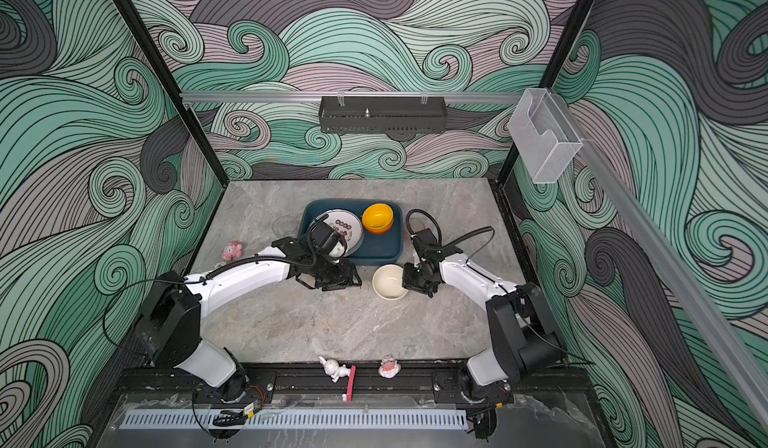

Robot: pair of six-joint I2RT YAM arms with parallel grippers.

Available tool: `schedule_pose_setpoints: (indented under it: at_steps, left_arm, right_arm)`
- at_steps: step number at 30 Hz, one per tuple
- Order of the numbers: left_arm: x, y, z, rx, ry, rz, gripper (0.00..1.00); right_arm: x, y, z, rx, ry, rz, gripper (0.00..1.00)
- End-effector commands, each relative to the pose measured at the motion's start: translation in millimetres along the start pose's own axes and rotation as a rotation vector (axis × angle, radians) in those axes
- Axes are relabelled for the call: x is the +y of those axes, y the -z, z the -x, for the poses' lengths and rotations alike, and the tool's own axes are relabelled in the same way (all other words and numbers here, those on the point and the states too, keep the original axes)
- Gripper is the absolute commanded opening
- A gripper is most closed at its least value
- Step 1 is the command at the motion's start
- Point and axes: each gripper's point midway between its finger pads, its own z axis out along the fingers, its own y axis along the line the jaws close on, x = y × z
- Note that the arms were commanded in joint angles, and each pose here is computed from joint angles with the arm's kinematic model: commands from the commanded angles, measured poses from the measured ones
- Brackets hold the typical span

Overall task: Place the mixed dishes into the plastic bin
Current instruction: 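Pinch the cream bowl rim with the right gripper and lift it, then carry the cream bowl with the right gripper onto the yellow bowl in the bin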

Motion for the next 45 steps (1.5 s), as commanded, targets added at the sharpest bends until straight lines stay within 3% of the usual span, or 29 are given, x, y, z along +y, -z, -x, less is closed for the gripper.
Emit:
schedule_pose_setpoints:
  at_steps: [1,10,20,32,45]
  left_arm:
    - [-11,2,3,-0.001,-0.013,-0.021,0.61]
    - [-9,4,1,-0.005,-0.012,-0.019,0.61]
    - [-4,18,-1,-0.046,-0.008,-0.009,0.61]
    - [23,53,-1,-0.142,0.044,0.020,0.61]
    - [64,95,-2,-0.259,0.149,0.047,0.61]
  right_arm:
    - [-5,-5,1,0.000,-0.004,-0.017,0.31]
    - [-7,-7,0,0.007,0.005,-0.026,0.16]
    - [-12,17,2,-0.034,0.050,-0.073,0.04]
    - [8,63,16,-0.105,0.090,-0.045,0.02]
    - [47,92,81,-0.180,0.139,-0.044,0.02]
